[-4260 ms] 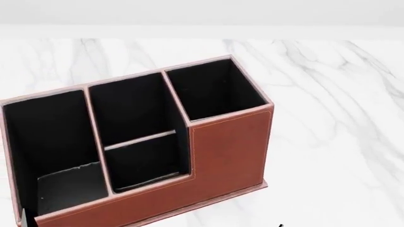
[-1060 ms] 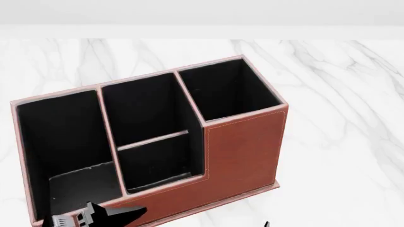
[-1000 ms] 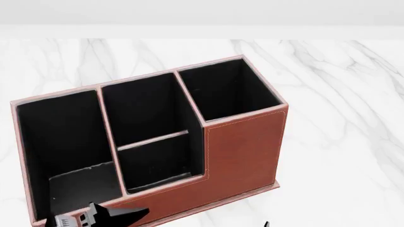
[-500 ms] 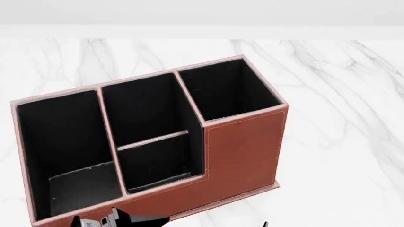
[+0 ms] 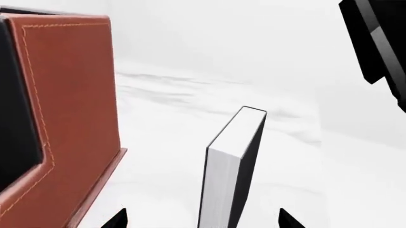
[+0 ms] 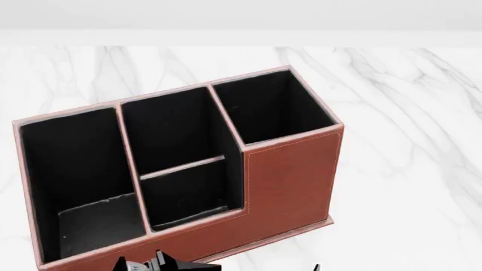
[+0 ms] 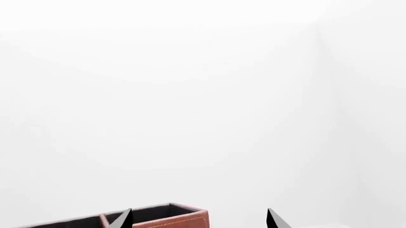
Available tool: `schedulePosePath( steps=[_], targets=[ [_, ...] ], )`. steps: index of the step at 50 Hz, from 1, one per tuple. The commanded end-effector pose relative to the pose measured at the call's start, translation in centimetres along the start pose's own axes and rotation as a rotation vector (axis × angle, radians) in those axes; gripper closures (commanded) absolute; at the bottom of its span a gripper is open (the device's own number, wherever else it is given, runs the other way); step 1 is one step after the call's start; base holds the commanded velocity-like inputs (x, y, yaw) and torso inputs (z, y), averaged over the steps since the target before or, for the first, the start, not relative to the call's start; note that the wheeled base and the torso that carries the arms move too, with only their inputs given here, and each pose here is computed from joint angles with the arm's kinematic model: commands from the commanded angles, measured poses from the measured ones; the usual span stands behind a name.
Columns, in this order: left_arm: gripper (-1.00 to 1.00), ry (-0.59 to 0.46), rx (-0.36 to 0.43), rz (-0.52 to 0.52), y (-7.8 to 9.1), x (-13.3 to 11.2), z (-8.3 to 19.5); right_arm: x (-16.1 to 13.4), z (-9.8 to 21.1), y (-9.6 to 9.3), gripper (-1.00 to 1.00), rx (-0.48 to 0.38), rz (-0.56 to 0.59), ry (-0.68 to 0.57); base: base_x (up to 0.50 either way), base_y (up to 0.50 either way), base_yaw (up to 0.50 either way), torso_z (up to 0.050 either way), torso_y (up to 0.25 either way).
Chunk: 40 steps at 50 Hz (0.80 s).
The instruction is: Pick up the book and place it in the back compartment of the caddy.
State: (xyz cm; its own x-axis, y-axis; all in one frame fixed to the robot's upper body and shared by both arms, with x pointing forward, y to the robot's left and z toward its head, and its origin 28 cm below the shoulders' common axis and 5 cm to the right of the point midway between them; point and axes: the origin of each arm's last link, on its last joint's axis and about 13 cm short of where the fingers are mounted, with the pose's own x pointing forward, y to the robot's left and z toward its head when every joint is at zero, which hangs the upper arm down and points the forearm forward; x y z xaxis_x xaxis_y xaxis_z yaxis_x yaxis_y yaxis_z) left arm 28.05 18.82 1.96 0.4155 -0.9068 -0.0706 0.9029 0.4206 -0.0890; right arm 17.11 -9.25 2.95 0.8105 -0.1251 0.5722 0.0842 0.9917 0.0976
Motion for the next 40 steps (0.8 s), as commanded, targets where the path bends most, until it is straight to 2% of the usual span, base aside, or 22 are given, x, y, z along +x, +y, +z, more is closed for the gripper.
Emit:
schedulePosePath(
  steps=[1, 40],
  targets=[
    [-1.0, 0.029, -0.001, -0.006, 0.3, 1.0, -0.2, 0.0, 0.1, 0.0, -1.0, 0.0, 0.0, -0.002, 0.0, 0.0, 0.0, 0.0, 0.0],
    [-1.0, 0.096, 0.01, -0.038, 0.7, 3.9, -0.6, 0.0, 0.2, -0.1, -1.0, 0.003, -0.001, -0.005, 0.0, 0.0, 0.0, 0.0, 0.0]
  ],
)
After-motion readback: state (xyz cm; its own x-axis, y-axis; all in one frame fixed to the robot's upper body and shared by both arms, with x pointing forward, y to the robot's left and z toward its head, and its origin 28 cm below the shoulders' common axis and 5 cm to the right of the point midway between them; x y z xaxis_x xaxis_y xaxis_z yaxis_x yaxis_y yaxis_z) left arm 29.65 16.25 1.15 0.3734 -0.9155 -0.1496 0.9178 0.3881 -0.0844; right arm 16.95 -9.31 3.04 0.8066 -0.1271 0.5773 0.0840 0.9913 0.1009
